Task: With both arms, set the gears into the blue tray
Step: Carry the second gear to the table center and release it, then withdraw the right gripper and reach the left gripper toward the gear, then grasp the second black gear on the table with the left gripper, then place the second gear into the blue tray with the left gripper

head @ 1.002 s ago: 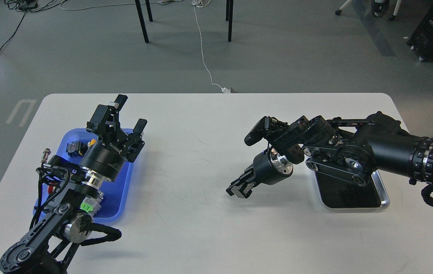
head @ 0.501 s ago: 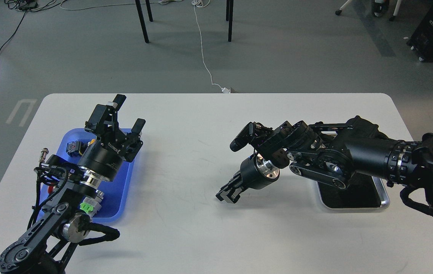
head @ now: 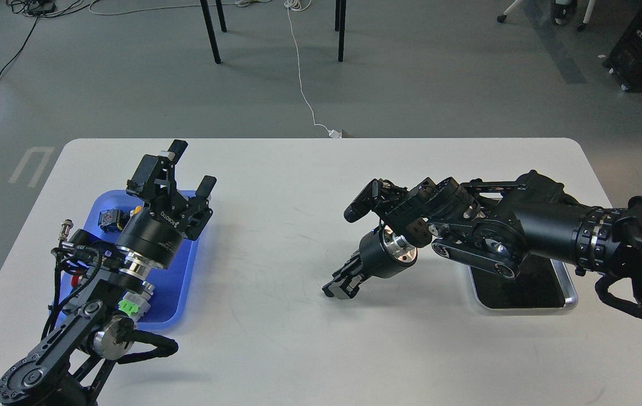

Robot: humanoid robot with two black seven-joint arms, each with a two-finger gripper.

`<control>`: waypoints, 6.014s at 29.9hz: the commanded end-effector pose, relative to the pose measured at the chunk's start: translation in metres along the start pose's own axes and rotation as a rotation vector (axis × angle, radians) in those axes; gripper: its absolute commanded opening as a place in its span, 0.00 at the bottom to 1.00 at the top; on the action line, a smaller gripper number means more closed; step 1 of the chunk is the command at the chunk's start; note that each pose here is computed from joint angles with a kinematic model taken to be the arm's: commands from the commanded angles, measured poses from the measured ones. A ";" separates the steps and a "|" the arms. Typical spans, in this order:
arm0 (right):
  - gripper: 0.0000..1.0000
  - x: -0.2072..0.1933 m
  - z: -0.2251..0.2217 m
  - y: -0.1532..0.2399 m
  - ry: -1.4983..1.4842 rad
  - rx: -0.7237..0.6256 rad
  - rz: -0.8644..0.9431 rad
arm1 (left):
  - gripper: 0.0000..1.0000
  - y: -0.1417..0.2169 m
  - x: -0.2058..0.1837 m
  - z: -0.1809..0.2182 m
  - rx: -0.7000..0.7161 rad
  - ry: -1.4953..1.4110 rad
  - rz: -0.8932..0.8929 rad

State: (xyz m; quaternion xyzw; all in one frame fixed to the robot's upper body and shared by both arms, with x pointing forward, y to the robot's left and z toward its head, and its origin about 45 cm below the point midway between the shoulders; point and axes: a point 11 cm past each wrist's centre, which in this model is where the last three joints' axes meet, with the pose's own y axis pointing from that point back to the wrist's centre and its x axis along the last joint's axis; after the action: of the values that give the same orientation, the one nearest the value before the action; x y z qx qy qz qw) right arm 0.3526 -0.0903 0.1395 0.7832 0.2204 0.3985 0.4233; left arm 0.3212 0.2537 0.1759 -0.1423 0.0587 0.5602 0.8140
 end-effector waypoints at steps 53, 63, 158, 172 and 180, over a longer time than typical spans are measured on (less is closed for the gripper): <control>0.97 -0.189 0.117 0.152 -1.777 0.631 1.531 | 0.98 -0.078 -0.162 -0.001 -0.146 -1.681 -1.356; 0.97 -0.196 0.121 0.163 -1.760 0.595 1.534 | 0.98 -0.054 -0.133 -0.045 0.088 -1.692 -1.536; 0.97 -0.203 0.117 0.157 -1.768 0.556 1.490 | 0.19 -0.036 -0.113 -0.107 0.272 -1.589 -1.506; 0.97 -0.204 0.117 0.158 -1.768 0.554 1.491 | 0.20 -0.056 -0.015 0.012 0.312 -1.789 -1.242; 0.98 -0.202 0.116 0.154 -1.773 0.557 1.489 | 0.21 -0.008 0.062 0.037 0.497 -1.836 -1.155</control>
State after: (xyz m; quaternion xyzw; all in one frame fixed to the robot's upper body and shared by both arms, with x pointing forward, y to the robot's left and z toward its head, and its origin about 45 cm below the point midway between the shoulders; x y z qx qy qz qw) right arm 0.3298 -0.3712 0.1431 0.7849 -0.5817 -0.1937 -0.0898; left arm 0.3572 0.2914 0.2054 0.4668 -0.5450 -0.0412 0.6952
